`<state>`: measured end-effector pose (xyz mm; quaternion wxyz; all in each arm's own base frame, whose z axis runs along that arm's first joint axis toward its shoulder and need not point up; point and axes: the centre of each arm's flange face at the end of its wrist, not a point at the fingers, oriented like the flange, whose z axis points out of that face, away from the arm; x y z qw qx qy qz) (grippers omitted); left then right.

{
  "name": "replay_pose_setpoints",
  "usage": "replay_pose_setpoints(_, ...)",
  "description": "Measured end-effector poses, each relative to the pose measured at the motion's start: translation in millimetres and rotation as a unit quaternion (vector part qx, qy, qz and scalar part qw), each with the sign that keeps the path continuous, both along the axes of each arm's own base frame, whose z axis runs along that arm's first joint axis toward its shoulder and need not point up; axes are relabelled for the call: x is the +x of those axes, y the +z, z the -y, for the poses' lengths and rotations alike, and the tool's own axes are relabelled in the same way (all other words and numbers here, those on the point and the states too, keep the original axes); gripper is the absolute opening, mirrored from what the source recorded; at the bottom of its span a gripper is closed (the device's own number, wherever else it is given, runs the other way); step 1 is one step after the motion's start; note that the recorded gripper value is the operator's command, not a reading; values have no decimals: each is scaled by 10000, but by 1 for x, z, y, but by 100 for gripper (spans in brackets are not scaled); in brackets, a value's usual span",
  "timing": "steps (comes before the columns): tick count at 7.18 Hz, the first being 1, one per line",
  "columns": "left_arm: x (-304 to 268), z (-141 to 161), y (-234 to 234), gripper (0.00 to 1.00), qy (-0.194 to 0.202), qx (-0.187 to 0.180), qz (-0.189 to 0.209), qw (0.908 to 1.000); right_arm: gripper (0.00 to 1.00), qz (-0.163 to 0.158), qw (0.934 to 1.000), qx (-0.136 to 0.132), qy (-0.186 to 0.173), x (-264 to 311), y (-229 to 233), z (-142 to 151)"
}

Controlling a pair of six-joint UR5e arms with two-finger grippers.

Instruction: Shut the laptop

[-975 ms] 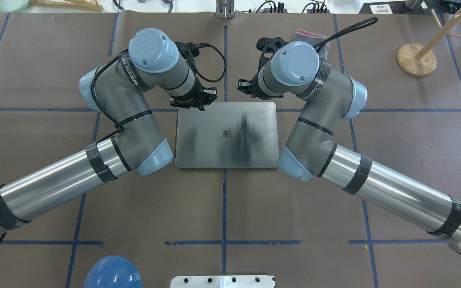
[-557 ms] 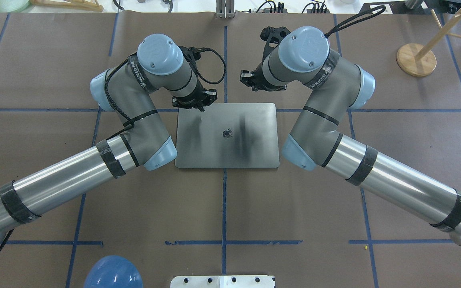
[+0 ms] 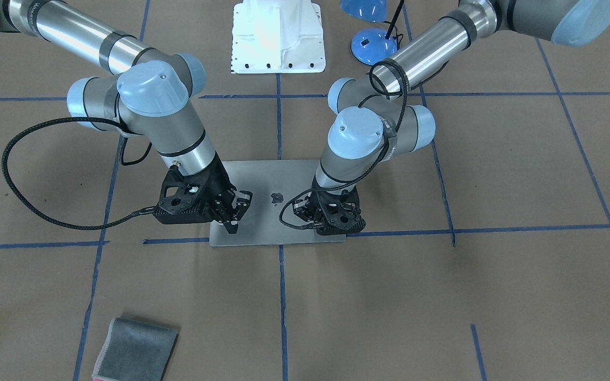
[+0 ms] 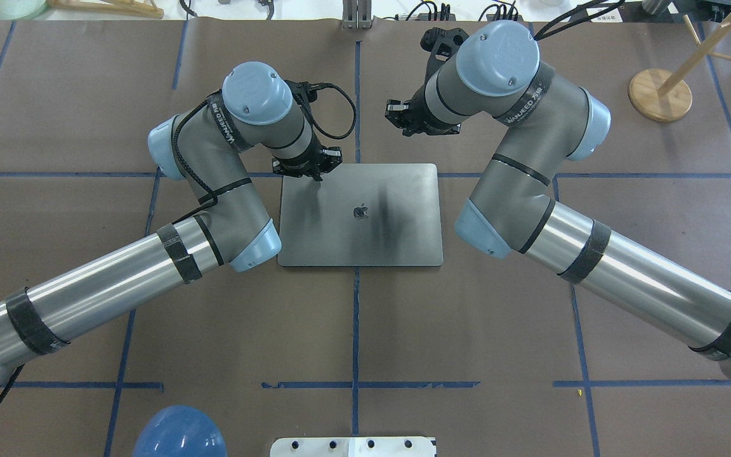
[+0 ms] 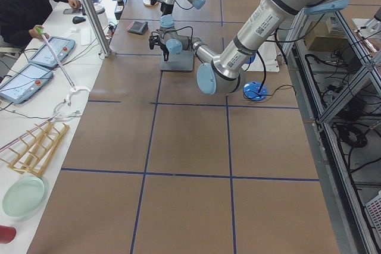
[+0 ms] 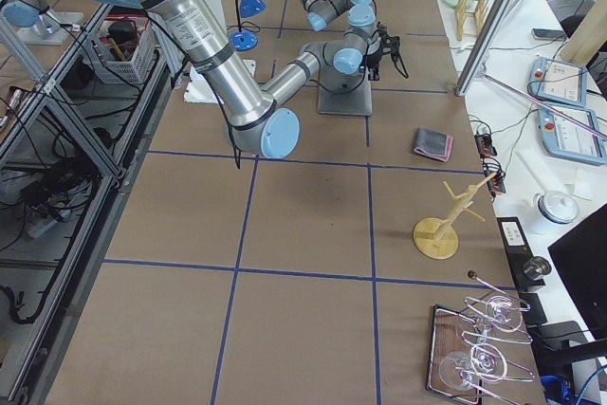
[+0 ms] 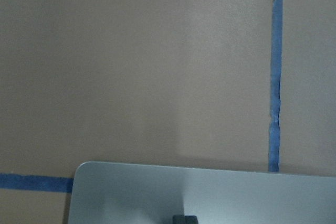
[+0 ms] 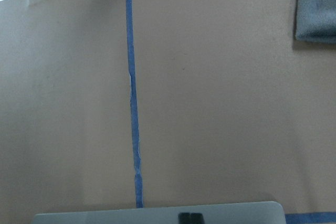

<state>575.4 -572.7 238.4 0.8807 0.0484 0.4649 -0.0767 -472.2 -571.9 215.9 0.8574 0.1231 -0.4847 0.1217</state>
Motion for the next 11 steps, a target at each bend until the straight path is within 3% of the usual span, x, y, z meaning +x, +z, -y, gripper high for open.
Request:
replay_pose_setpoints(1, -2, 1, -2, 99, -6, 29, -36, 10000, 99, 49, 10000, -23, -25, 9, 0, 0)
replay_pose_setpoints(4, -29, 14, -9, 99, -68, -16, -175, 9998, 100, 115, 9998, -73, -138, 62, 32, -15)
replay_pose_setpoints(6, -100, 40, 3, 99, 3, -423, -318, 9986, 100, -97, 9995, 14, -317, 121, 78, -33)
replay_pose_setpoints(8, -176, 54, 34, 99, -10, -503, -337, 9982, 100, -729, 9946, 196, -716, 178, 127, -66)
replay_pose_setpoints(11, -304, 34, 81, 99, 409, 157, 321, 9985, 100, -1572, 9778, 427, -1317, 281, 230, -105)
